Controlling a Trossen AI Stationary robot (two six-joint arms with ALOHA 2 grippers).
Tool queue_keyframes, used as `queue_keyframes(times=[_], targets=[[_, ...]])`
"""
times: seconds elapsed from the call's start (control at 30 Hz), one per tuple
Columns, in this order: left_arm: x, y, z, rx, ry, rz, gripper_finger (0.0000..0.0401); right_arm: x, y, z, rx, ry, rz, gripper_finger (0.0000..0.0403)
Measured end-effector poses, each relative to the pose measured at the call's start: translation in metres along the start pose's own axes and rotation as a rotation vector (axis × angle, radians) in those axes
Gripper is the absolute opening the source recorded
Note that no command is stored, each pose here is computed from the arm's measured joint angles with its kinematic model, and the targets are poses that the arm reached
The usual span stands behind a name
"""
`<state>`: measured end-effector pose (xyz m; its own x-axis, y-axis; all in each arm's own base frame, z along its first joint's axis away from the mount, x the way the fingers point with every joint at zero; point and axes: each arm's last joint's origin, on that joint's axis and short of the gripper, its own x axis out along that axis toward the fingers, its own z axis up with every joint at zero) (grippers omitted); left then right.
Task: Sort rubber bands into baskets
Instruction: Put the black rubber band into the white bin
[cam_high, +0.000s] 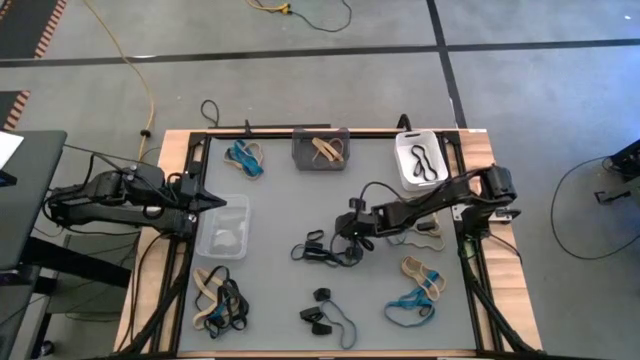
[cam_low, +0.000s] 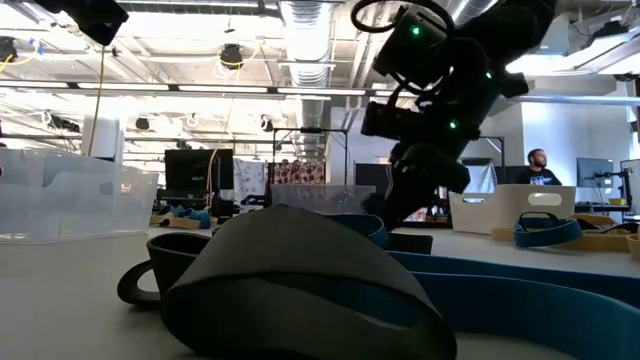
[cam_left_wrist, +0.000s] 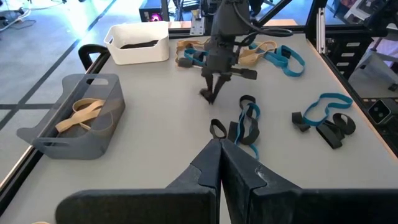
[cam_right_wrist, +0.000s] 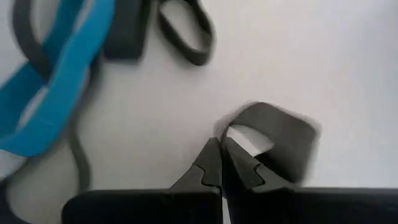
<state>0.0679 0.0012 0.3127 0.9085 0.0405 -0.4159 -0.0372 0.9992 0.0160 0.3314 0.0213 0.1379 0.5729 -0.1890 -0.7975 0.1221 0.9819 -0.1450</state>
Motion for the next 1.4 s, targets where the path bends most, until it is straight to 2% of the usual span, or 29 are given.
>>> queue_keyframes(times=[0.2, 0.37, 0.57, 0.8, 0.93, 1.1, 1.4], targets=[[0.0, 0.0, 0.0, 0.0, 0.0, 0.0, 0.0, -0.033, -0.026, 0.01, 0.023, 0.022, -0.159, 0.0023], [0.0, 0.0, 0.0, 0.0, 0.0, 0.0, 0.0, -0.072, -0.06, 0.009, 0.112, 0.039, -0.289, 0.0023], [0.0, 0.0, 0.0, 0.0, 0.0, 0.0, 0.0, -0.116, -0.108, -0.01, 0.256, 0.127, -0.434, 0.0024], [0.0, 0.0, 0.0, 0.0, 0.0, 0.0, 0.0, -0.15, -0.158, -0.039, 0.443, 0.244, -0.557, 0.0026], [0.0, 0.0, 0.0, 0.0, 0.0, 0.0, 0.0, -0.156, -0.179, -0.054, 0.533, 0.317, -0.572, 0.0029], [0.0, 0.0, 0.0, 0.0, 0.0, 0.0, 0.0, -0.148, -0.197, -0.078, 0.634, 0.401, -0.499, 0.003], [0.0, 0.0, 0.0, 0.0, 0.0, 0.0, 0.0, -0.135, -0.206, -0.11, 0.732, 0.483, -0.469, 0.0043]])
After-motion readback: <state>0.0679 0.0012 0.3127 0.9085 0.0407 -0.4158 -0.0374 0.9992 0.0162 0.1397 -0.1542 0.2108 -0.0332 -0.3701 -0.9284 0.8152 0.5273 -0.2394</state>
